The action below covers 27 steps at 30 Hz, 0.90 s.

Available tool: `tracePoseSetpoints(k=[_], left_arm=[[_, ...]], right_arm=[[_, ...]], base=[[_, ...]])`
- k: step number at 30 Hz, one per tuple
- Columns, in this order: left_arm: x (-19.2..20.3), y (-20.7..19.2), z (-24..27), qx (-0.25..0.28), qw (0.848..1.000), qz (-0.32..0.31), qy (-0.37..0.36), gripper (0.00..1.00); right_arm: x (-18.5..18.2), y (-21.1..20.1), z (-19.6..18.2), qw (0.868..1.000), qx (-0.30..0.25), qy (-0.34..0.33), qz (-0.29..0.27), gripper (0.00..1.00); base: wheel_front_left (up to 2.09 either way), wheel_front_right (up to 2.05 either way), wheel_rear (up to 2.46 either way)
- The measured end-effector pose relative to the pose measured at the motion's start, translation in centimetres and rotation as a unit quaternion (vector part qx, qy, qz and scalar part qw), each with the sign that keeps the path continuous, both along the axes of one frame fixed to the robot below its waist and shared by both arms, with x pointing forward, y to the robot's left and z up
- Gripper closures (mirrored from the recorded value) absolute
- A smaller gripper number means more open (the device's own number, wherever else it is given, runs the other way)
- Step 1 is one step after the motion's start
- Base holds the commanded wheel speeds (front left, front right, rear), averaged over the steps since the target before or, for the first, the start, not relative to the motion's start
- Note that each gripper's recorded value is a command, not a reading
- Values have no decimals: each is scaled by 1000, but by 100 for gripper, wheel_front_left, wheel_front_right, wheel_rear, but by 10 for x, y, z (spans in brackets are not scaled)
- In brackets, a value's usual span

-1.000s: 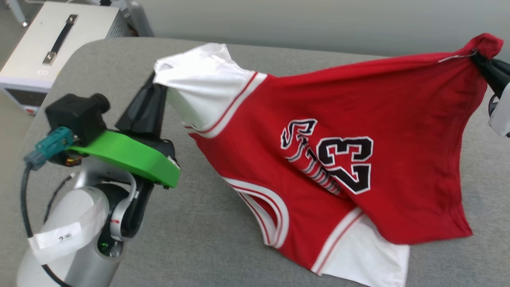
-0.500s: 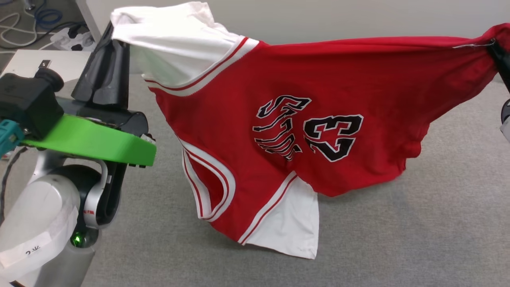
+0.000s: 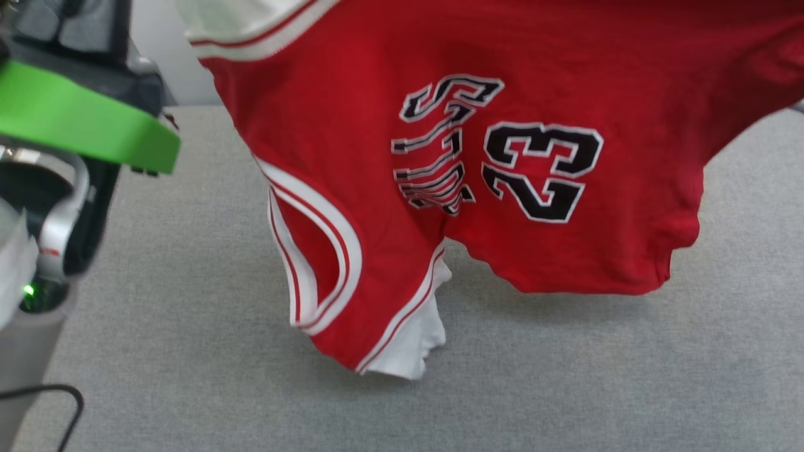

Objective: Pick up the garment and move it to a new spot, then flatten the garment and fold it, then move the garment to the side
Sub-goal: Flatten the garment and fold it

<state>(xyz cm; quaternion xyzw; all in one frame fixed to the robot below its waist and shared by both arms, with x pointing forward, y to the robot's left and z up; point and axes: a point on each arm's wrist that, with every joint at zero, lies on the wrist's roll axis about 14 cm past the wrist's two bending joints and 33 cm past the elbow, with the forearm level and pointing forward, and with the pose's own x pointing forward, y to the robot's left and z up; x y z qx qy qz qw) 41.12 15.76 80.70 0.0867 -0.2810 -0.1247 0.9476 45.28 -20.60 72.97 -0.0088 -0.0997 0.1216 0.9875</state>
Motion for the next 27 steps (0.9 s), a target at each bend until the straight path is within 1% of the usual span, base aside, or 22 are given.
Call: tracePoseSetpoints(k=[4,9,16,21,27], left_arm=[[24,4,5,31,999,8,6,100],[59,10,11,52,999,14,10,100],[125,20,14,71,997,29,20,100],[178,29,12,76,996,43,24,100],[231,36,16,72,995,64,-8,100]], right_arm=[[18,-1,4,1000,-3,-9,-5,100],[51,-3,6,1000,-14,-15,-14,100],[113,1,6,999,-36,-22,-21,100],[164,6,-9,998,-49,-18,-27,100],[217,14,-24,998,-39,-33,-33,100]], base=[[0,0,0],[0,0,0],[0,0,0],[0,0,0],[0,0,0]])
